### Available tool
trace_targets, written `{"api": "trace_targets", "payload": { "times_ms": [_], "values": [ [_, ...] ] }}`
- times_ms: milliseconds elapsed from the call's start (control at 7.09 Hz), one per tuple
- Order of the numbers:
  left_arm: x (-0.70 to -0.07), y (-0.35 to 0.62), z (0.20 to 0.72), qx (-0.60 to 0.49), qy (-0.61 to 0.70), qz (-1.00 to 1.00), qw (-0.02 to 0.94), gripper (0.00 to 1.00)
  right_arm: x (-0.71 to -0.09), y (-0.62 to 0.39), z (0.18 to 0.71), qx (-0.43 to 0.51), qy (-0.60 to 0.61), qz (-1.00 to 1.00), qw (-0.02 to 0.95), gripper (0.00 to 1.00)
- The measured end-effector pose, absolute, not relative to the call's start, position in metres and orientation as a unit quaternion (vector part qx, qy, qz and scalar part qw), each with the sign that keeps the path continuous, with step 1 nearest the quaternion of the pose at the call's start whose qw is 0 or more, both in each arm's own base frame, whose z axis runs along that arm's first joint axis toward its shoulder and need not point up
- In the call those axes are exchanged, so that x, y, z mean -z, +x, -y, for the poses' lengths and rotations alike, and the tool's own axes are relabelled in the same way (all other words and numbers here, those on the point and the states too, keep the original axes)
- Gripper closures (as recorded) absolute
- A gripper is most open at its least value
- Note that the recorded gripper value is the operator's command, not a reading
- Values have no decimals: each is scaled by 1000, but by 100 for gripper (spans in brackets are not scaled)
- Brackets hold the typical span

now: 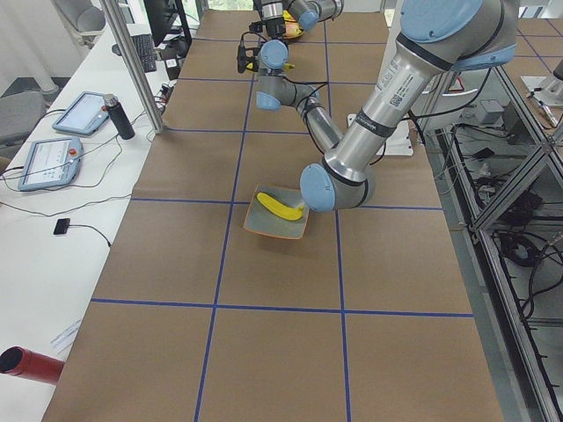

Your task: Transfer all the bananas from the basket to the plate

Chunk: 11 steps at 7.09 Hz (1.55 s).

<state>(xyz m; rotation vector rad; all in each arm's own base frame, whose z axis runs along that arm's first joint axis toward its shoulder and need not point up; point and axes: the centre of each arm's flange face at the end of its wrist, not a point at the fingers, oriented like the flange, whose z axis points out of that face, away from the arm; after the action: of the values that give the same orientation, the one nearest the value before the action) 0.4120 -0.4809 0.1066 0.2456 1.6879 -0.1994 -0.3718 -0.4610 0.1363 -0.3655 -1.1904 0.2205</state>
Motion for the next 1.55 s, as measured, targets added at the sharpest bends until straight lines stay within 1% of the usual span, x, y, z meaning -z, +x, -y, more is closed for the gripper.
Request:
{"api": "trace_targets", "payload": {
  "times_ms": [423, 846, 1269, 1409, 1550],
  "values": [
    [-112, 419, 490, 105, 108, -741, 655, 0, -133, -366, 455, -100, -168, 561, 805, 100],
    [-104, 431, 495, 108, 101, -742, 654, 0, -133, -369, 453, -99, -170, 560, 805, 100],
    [-97, 448, 483, 108, 93, -747, 650, 1, -132, -371, 452, -97, -170, 560, 805, 100],
    [-97, 453, 479, 110, 91, -747, 649, 11, -132, -371, 452, -97, -170, 560, 805, 100],
    [-96, 456, 477, 113, 87, -748, 648, 19, -132, -371, 452, -97, -170, 560, 805, 100]
  ]
}}
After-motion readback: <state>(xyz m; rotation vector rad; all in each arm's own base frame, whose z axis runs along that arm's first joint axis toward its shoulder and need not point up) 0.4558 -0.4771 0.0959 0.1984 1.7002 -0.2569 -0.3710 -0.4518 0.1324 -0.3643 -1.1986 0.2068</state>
